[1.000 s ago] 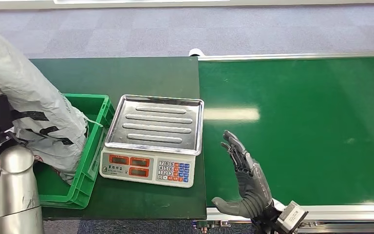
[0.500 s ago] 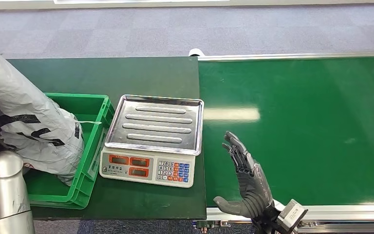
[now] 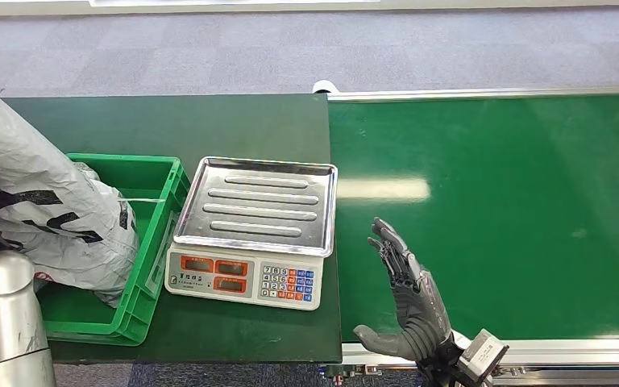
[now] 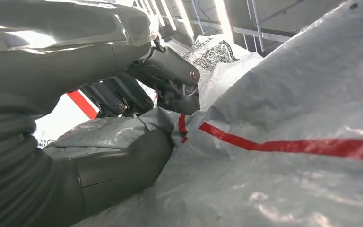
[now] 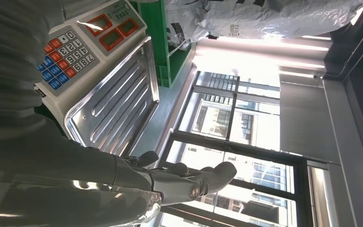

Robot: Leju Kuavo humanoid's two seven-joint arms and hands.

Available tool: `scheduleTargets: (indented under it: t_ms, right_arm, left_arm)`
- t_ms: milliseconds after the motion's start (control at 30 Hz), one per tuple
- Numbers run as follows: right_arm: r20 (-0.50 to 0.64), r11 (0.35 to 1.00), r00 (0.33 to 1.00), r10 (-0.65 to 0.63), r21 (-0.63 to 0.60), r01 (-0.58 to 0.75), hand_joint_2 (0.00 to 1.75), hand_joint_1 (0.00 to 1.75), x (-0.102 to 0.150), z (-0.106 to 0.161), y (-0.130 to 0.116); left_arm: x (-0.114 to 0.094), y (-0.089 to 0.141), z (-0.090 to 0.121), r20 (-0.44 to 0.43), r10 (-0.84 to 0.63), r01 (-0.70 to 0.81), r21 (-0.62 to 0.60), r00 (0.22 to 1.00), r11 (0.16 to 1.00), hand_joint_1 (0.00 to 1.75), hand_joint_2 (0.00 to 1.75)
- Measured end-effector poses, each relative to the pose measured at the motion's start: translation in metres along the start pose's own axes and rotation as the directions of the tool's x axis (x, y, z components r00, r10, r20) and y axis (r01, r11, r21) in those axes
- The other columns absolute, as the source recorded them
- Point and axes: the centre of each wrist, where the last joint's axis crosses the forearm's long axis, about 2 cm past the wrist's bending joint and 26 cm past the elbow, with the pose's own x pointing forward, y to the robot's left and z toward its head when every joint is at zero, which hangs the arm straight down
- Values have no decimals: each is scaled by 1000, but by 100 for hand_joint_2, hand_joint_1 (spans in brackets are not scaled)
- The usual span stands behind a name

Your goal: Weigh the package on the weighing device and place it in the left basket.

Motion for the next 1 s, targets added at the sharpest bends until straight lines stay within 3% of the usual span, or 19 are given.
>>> scheduleTargets:
  t_ms: [267, 400, 533, 633, 1000]
  right_arm:
    - [-2, 1000, 1000, -8, -4, 8, 175, 0, -1, 1, 0]
    - [-2, 1000, 1000, -12, -7, 12, 175, 0, -1, 1, -1]
    - [-11, 1000, 1000, -15, -7, 15, 175, 0, -2, 1, 0]
    - [-22, 1000, 1000, -19, -5, 19, 175, 0, -3, 2, 0]
    - [-40, 1000, 999, -28, -13, 27, 175, 0, -5, 3, 0]
  left_arm:
    - [-3, 7, -5, 53, 46, -48, 45, 998, 998, 174, 175]
    - [-5, 7, -9, 5, -96, 96, -93, 995, 991, 173, 175]
    - [-14, -2, -7, -3, -354, 335, -310, 935, 890, 174, 175]
    - [-25, -7, -6, 24, -500, 468, -392, 866, 792, 175, 175]
    - [-47, -13, -4, 74, -619, 560, -521, 782, 644, 175, 175]
